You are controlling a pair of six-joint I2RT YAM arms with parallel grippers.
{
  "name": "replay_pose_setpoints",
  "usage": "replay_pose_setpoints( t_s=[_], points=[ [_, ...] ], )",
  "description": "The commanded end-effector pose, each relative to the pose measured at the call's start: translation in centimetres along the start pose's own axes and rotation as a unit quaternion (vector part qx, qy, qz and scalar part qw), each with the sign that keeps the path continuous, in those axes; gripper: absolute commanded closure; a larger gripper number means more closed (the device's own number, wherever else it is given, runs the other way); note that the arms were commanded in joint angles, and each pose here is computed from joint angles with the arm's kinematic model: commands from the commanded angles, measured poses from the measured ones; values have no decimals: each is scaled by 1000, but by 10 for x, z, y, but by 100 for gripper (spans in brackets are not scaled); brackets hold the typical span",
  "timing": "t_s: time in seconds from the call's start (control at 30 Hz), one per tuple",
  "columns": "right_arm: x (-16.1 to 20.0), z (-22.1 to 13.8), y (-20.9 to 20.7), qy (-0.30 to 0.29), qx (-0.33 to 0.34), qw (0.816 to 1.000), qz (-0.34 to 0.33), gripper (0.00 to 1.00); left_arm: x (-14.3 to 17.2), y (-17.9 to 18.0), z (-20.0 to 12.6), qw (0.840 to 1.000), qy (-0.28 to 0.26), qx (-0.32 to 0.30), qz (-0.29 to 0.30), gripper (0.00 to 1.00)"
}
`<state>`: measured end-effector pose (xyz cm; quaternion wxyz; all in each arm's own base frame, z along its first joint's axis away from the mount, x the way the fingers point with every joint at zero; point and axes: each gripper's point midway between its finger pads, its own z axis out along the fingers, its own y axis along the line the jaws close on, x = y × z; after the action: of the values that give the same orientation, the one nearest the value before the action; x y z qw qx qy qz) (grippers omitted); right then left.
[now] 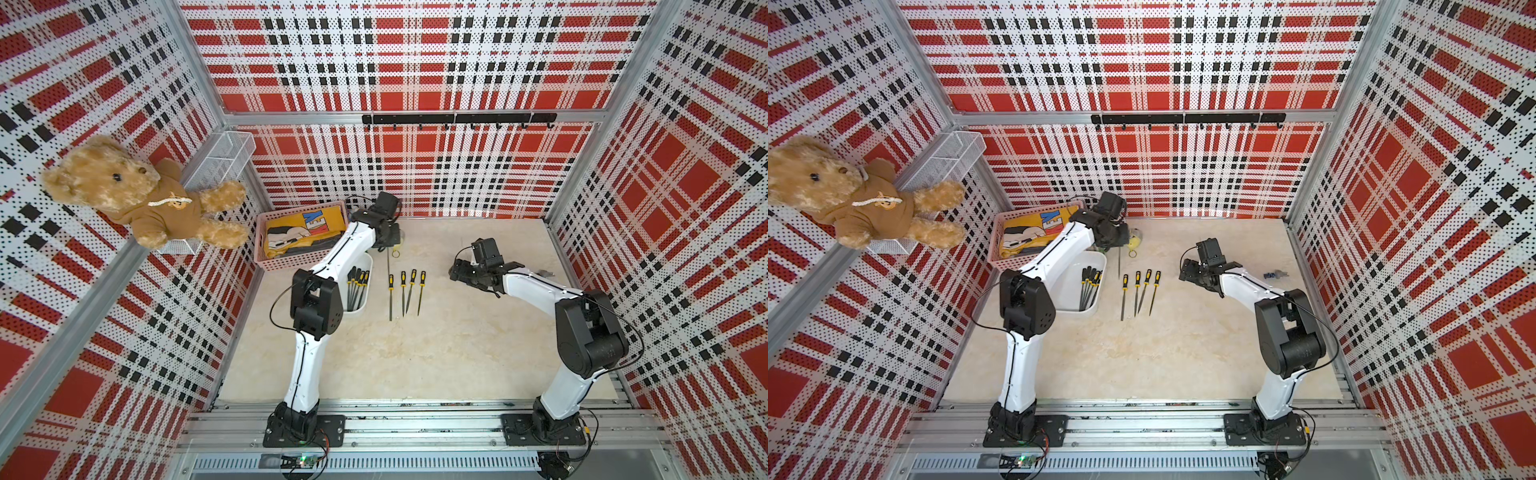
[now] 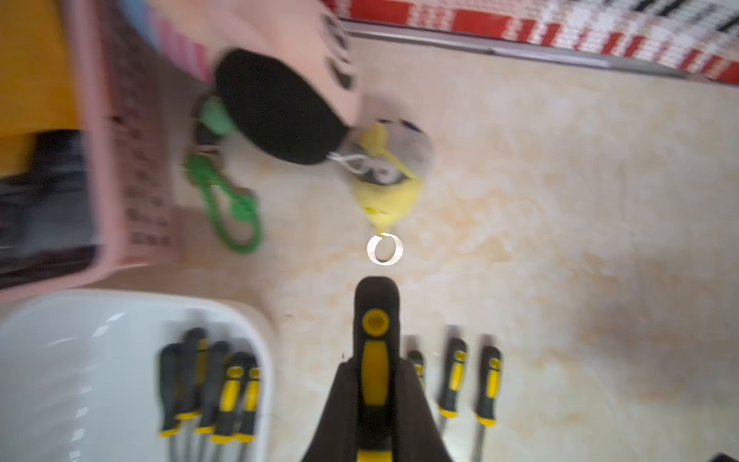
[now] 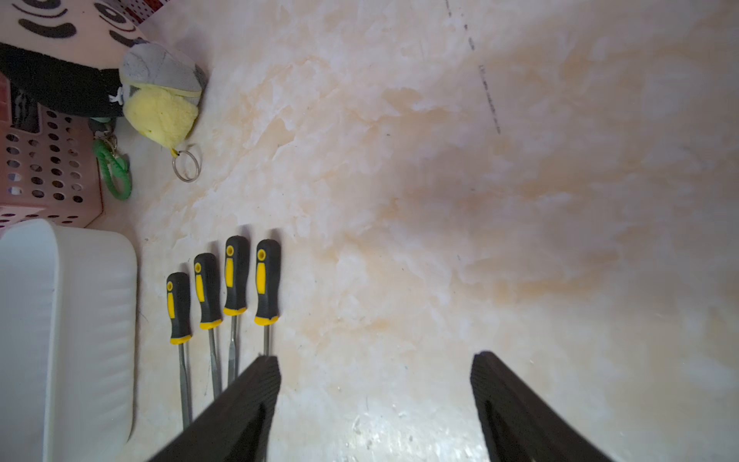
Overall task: Take the file tool out of the storage box
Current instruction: Pick up the file tool from the storage box, then place the file tool at the center of the board.
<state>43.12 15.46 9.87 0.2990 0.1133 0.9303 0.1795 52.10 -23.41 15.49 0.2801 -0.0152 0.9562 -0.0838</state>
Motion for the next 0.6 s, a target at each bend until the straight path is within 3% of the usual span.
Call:
replay_pose_setpoints(
  t_s=[0.0,0.23,0.57],
  points=[
    [-19,-21,-6,-43,-4,999,7,17,28,-36,28,998,44,45,-10,100],
    [-17,-31,-18,-51,2,999,9,16,64,-103,54,989,84,123,8,100],
    [-12,-30,-21,-46,5,999,11,16,99,-128,74,983,119,140,19,100]
  ],
)
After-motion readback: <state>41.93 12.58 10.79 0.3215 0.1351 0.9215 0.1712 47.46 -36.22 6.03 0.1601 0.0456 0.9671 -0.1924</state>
